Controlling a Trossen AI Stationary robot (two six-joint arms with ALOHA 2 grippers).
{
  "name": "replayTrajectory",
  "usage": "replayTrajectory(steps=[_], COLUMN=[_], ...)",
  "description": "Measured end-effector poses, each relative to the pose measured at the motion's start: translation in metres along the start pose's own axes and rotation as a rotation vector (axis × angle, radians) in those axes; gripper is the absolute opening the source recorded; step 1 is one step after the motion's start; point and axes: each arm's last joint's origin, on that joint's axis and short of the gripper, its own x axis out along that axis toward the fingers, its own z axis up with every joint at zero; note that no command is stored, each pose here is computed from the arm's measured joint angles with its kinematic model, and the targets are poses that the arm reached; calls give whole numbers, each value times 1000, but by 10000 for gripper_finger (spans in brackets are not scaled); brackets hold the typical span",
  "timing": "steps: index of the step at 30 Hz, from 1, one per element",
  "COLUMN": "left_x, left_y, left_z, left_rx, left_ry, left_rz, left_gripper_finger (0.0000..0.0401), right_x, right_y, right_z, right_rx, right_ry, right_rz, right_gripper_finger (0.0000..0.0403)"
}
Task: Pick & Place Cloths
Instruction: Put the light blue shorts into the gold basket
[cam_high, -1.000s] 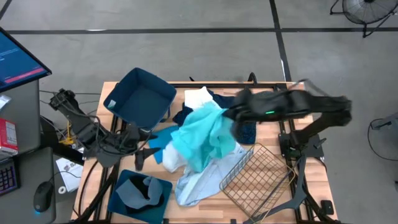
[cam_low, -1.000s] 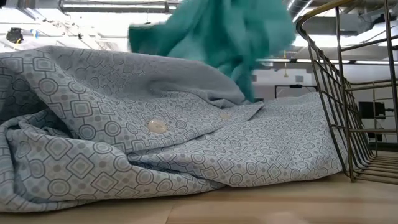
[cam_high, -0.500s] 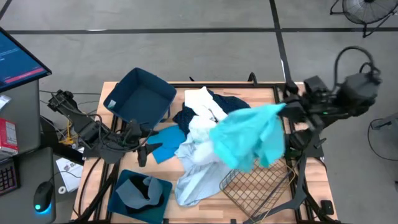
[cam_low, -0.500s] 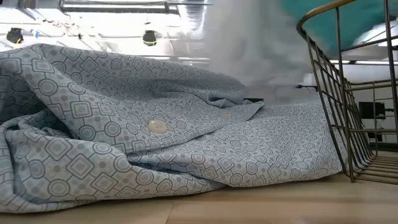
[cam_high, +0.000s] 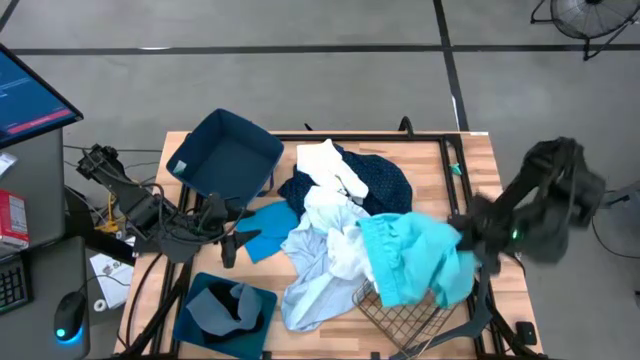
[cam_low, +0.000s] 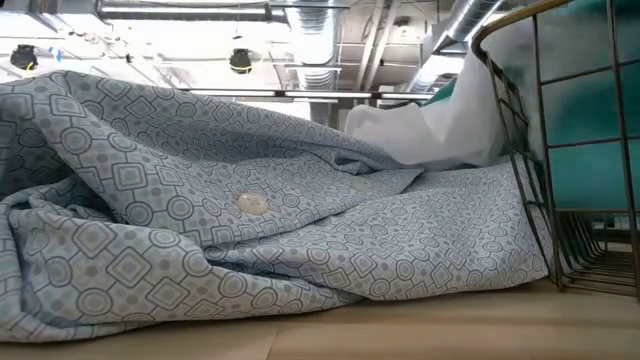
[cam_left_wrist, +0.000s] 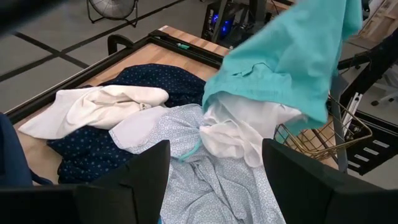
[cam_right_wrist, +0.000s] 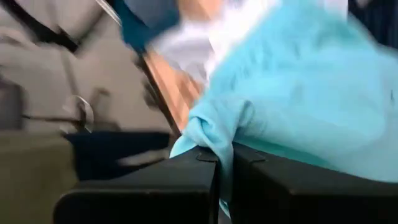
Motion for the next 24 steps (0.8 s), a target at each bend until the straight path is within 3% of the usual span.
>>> replayTrajectory(steps=[3, 9, 15, 20, 24], left_x=[0, 0, 0, 0, 0], left_y=[0, 0, 1, 1, 1], left_z=[0, 0, 1, 1, 1], left_rx=[0, 0, 0, 23, 24], left_ry=[0, -3, -20, -22, -22], left_rz=[0, 4, 21, 24, 24], left_gripper_finger=[237, 237, 237, 237, 237], right_x=[26, 97, 172, 227, 256], right_y=[10, 20, 19, 9, -4], right_z=[-21, -48, -57, -55, -59], right_rx=[15, 79, 100, 92, 98], right_ry=[64, 53, 43, 143, 220], right_rz=[-94, -314, -342, -316, -387], right_gripper_finger=[0, 0, 0, 0, 0])
